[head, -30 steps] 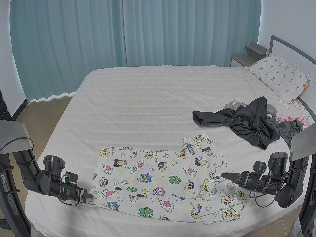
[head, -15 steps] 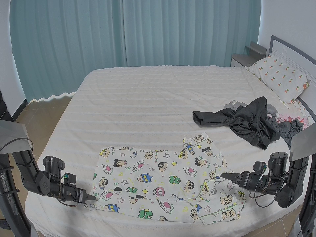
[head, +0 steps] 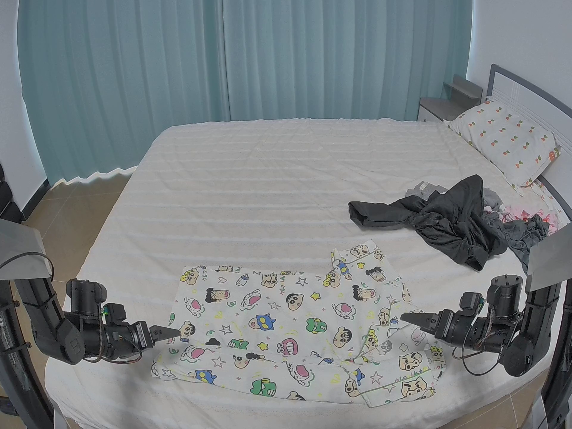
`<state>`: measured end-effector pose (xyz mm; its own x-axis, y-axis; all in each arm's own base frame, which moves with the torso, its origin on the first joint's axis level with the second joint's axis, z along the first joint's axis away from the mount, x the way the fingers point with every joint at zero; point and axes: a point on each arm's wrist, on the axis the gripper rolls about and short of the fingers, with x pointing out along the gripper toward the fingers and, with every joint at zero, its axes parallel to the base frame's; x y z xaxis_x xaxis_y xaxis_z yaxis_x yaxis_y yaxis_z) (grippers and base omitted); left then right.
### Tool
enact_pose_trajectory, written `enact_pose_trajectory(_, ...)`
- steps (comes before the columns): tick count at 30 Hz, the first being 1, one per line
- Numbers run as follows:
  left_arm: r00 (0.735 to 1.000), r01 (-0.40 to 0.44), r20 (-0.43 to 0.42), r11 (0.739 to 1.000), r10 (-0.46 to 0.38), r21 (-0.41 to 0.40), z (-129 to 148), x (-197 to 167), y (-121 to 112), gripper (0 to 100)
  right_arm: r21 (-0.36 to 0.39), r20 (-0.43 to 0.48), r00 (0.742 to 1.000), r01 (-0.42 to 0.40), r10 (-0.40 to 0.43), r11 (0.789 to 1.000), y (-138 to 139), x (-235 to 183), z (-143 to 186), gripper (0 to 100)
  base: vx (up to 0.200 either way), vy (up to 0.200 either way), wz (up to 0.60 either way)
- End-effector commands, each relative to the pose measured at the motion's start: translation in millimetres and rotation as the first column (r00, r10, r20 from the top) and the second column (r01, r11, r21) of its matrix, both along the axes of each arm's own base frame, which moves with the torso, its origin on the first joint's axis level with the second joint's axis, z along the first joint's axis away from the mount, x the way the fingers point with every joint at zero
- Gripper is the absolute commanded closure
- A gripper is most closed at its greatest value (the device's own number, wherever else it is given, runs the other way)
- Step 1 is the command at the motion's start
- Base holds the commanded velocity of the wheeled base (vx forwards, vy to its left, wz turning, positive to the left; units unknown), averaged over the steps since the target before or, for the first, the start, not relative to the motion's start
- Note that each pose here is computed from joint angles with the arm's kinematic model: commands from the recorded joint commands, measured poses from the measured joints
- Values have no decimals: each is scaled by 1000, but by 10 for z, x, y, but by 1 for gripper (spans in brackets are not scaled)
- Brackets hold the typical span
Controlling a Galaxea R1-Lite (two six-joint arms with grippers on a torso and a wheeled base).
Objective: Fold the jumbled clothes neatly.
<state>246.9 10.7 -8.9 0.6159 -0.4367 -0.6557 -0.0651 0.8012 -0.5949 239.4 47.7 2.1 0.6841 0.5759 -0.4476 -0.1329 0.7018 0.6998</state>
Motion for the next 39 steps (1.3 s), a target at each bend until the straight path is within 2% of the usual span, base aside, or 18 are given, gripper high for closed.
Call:
enact_pose_trajectory(1, 999, -33, -27, 999, 32, -34, -82, -130, 4, 0, 8, 20, 1000, 4, -4, 1000, -5, 25, 28, 0, 0, 0, 0)
enact_pose_trajectory(9, 998, -64, -14, 995, 64, -74, -61, -128, -11, 0, 8, 37, 999, 3, -3, 1000, 2, 46, 47, 0, 0, 0, 0)
enact_pose_trajectory(39, 998, -63, -2, 995, 63, -83, -51, -118, -18, 0, 6, 31, 999, -15, 14, 1000, 43, 34, 37, 0, 0, 0, 0)
